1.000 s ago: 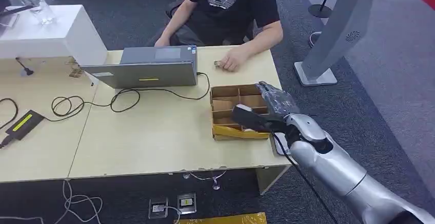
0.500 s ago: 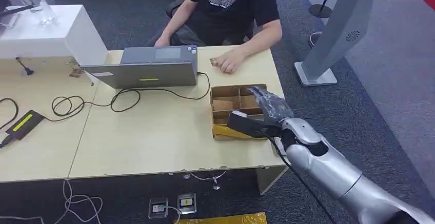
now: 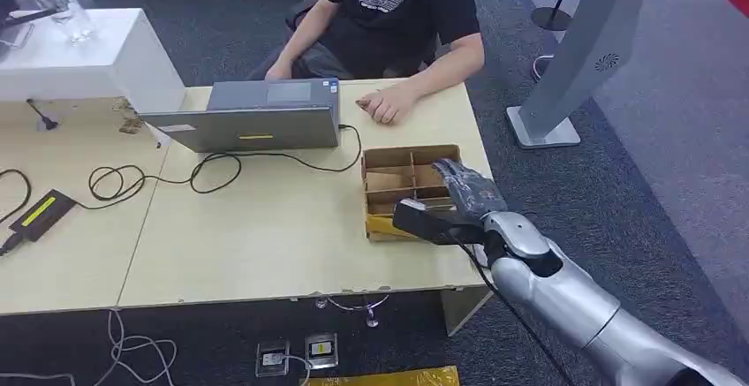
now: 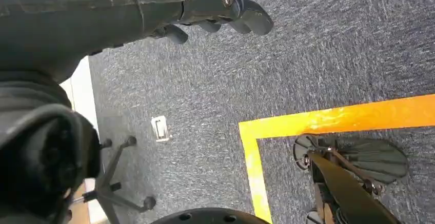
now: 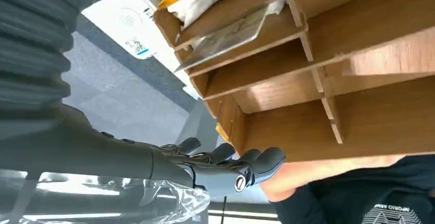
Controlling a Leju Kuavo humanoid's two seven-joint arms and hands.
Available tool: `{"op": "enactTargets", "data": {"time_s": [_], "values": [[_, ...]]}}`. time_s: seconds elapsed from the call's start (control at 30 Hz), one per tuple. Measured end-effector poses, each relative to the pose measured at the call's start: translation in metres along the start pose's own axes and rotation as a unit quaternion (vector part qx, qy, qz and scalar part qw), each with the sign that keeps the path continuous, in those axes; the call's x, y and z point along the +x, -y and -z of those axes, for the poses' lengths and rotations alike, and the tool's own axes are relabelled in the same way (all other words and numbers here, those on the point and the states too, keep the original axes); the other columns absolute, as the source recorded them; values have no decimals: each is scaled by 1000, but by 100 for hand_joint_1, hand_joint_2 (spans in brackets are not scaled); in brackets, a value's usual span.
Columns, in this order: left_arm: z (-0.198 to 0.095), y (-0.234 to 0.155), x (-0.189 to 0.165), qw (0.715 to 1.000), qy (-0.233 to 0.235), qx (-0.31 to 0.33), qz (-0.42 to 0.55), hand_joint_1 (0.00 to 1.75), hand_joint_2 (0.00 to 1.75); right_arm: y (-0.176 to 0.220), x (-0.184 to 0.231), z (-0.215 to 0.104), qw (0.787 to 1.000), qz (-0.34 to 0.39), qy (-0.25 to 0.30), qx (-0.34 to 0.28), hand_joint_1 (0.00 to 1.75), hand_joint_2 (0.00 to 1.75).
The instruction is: Pass the card to the sensor for recognition and then transmit it.
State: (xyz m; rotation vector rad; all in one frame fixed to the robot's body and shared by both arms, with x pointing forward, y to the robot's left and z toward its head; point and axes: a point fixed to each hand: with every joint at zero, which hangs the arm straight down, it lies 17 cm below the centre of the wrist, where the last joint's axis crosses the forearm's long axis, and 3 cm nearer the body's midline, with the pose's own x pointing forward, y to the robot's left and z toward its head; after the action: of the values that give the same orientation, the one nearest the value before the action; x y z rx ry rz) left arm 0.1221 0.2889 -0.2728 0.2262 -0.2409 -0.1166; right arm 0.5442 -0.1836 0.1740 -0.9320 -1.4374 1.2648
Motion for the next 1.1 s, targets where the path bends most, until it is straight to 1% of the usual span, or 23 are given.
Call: {"op": "enactTargets", "data": {"time_s": [0.4, 0.43, 0.47, 0.5, 0.83, 1.1], "values": [[0, 0, 0, 1000, 1, 1, 3, 0, 0, -12, -8, -6, 1000, -9, -9, 12, 0, 175], [0, 0, 0, 1000, 1, 1, 3, 0, 0, -13, -8, -6, 1000, -9, -9, 13, 155, 175], [0, 0, 0, 1000, 1, 1, 3, 0, 0, -14, -8, -7, 1000, -10, -9, 14, 159, 175], [0, -1, 0, 1000, 1, 1, 3, 0, 0, -16, -9, -7, 1000, -10, -9, 16, 175, 175], [0, -1, 0, 1000, 2, 1, 5, 0, 0, -31, -7, -15, 1000, -5, -6, 27, 175, 175], [0, 0, -1, 1000, 1, 1, 7, 0, 0, -35, -6, -18, 1000, -1, -3, 24, 175, 175]]}}
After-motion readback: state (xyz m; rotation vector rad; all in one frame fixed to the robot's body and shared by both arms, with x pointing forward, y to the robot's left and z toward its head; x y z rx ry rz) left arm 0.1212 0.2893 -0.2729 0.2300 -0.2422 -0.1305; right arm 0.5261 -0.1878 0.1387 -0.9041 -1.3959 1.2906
